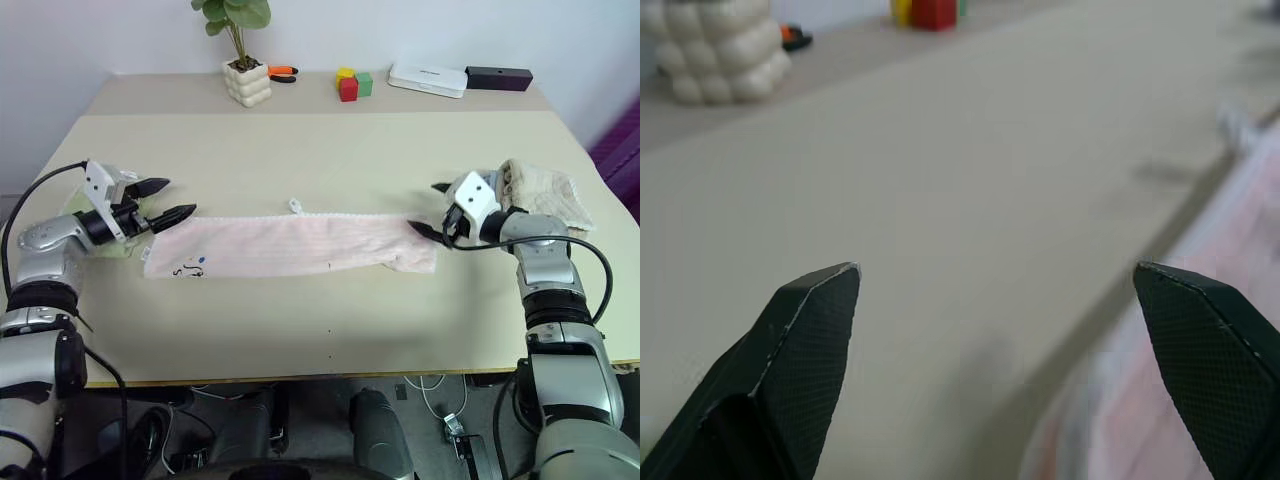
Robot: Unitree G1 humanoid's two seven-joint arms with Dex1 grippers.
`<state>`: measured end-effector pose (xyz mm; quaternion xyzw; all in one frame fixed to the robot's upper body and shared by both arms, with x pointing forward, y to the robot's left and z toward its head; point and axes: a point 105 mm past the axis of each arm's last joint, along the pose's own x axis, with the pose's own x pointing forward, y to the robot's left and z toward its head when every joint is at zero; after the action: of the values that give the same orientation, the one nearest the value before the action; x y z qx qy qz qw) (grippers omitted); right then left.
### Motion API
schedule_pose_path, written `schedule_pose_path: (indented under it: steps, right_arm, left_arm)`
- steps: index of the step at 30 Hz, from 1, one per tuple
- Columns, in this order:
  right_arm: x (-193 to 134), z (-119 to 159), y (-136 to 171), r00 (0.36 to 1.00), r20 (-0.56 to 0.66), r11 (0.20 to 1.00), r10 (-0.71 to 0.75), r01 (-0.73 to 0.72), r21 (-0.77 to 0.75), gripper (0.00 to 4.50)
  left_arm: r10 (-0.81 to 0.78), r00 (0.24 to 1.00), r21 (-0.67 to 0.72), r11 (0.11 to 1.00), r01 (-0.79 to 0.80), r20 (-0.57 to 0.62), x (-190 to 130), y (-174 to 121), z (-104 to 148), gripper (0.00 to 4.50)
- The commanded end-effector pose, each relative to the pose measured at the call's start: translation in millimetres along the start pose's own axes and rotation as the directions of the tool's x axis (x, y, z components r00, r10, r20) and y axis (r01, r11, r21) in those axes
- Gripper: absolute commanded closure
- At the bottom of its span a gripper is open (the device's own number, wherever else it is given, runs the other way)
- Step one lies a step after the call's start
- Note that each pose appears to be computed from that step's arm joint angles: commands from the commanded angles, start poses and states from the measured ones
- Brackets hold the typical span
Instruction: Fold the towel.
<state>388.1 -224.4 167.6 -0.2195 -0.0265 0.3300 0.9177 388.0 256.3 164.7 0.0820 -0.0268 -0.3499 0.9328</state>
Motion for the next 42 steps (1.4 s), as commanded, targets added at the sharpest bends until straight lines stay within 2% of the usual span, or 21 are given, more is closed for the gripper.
schedule_pose_path:
  steps: [1,3,7,8,9,10,12,15,21,25,32,36,42]
  right_arm:
    - [9,45,10,0.981,0.187,0.991,-0.058,0.034,0.131,0.53]
    - [19,54,30,0.969,0.226,0.976,-0.099,0.050,0.211,1.30]
    - [30,47,55,0.957,0.203,0.942,-0.207,0.138,0.307,3.32]
    - [31,42,59,0.958,0.179,0.935,-0.223,0.157,0.319,3.79]
    - [33,36,62,0.958,0.158,0.925,-0.240,0.176,0.336,4.35]
    - [33,32,63,0.955,0.141,0.917,-0.260,0.198,0.347,4.48]
    - [33,22,61,0.944,0.103,0.890,-0.313,0.254,0.379,4.48]
    - [32,-5,57,0.909,-0.019,0.817,-0.417,0.384,0.430,4.48]
    - [26,-26,58,0.874,-0.109,0.771,-0.473,0.470,0.430,4.48]
    - [19,-39,62,0.868,-0.147,0.777,-0.474,0.491,0.394,4.48]
    - [-3,-56,51,0.856,-0.173,0.793,-0.487,0.516,0.325,4.48]
    - [-12,-56,37,0.853,-0.162,0.809,-0.495,0.521,0.272,4.48]
    - [-9,-40,28,0.888,-0.094,0.858,-0.451,0.460,0.230,4.48]
  left_arm:
    - [-0.007,0.991,-0.076,0.997,0.018,0.136,9,-10,33,1.31]
    - [-0.002,0.982,-0.136,0.990,0.028,0.190,21,-27,43,2.29]
    - [-0.009,0.979,-0.233,0.971,0.057,0.202,30,-57,43,4.22]
    - [0.001,0.980,-0.252,0.966,0.051,0.201,32,-61,41,4.50]
    - [0.018,0.979,-0.272,0.961,0.038,0.202,34,-65,39,4.50]
    - [0.037,0.979,-0.292,0.956,0.023,0.200,36,-67,38,4.50]
    - [0.079,0.979,-0.324,0.946,-0.014,0.188,40,-69,33,4.50]
    - [0.153,0.978,-0.409,0.909,-0.083,0.142,50,-77,11,4.50]
    - [0.174,0.984,-0.434,0.890,-0.142,0.036,49,-93,-28,4.50]
    - [0.239,0.971,-0.428,0.875,-0.225,-0.021,40,-84,-46,4.50]
    - [0.294,0.954,-0.359,0.886,-0.294,-0.058,15,-56,-49,4.50]
    - [0.322,0.944,-0.326,0.886,-0.329,-0.077,-3,-41,-49,4.50]
    - [0.290,0.954,-0.300,0.905,-0.300,-0.081,-6,-42,-48,4.50]
